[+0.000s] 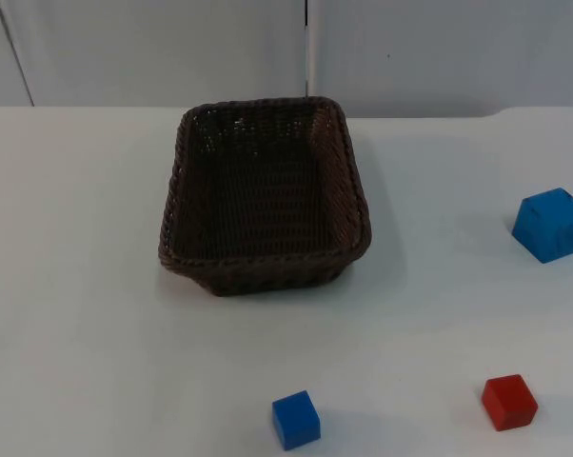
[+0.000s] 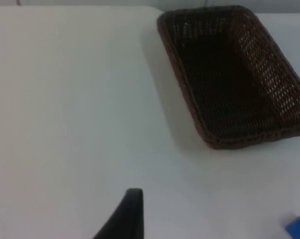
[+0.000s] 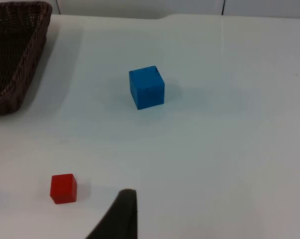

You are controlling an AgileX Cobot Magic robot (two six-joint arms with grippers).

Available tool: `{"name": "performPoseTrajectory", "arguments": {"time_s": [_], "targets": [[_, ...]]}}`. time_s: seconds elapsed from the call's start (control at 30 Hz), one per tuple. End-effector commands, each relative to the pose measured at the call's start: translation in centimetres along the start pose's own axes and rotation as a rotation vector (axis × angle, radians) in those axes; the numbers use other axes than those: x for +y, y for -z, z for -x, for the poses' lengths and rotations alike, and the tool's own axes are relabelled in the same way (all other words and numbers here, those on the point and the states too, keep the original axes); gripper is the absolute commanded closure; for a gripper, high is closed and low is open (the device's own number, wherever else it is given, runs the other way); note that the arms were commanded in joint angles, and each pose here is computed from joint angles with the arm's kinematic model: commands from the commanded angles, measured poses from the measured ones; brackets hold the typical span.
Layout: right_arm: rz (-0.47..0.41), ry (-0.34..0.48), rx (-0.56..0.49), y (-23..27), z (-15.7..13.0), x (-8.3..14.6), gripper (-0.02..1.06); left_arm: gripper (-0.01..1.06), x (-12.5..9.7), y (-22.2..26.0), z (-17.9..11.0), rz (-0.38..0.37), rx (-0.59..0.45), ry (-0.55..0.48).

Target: Pick up the basket with the left hand and place the largest block into the basket with the right hand.

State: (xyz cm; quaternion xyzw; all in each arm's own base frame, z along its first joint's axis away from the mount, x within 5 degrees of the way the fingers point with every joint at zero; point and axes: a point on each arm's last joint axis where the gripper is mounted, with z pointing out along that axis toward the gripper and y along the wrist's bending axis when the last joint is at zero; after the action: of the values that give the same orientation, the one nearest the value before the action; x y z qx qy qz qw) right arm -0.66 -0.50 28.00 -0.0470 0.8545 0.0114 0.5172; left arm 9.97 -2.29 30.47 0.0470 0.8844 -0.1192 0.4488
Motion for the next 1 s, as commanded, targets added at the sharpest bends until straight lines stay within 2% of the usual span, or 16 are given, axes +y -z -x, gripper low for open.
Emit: {"name": "performPoseTrajectory", "arguments": {"time_s": [0.0,0.13,0.27,0.73,0.8,0.97], "targets": [[-0.003,-0.001,-0.010,0.1,0.0,0.0,-0.01,0.03,0.0,-1.2,1.1,-0.029,0.008,-0.002],[-0.003,-0.001,-0.010,0.1,0.0,0.0,-0.01,0.03,0.2,-2.9,2.6,-0.048,0.066,0.004],[-0.003,-0.001,-0.010,0.1,0.0,0.0,-0.01,0.03,0.7,-5.6,5.4,-0.067,0.134,0.019],[-0.003,-0.001,-0.010,0.1,0.0,0.0,-0.01,0.03,1.8,-12.3,11.0,-0.114,0.231,0.064],[-0.003,-0.001,-0.010,0.1,0.0,0.0,-0.01,0.03,1.7,-13.0,11.3,-0.119,0.241,0.051],[-0.003,-0.001,-0.010,0.1,0.0,0.0,-0.01,0.03,-0.1,-17.0,12.4,-0.167,0.294,-0.014]]}}
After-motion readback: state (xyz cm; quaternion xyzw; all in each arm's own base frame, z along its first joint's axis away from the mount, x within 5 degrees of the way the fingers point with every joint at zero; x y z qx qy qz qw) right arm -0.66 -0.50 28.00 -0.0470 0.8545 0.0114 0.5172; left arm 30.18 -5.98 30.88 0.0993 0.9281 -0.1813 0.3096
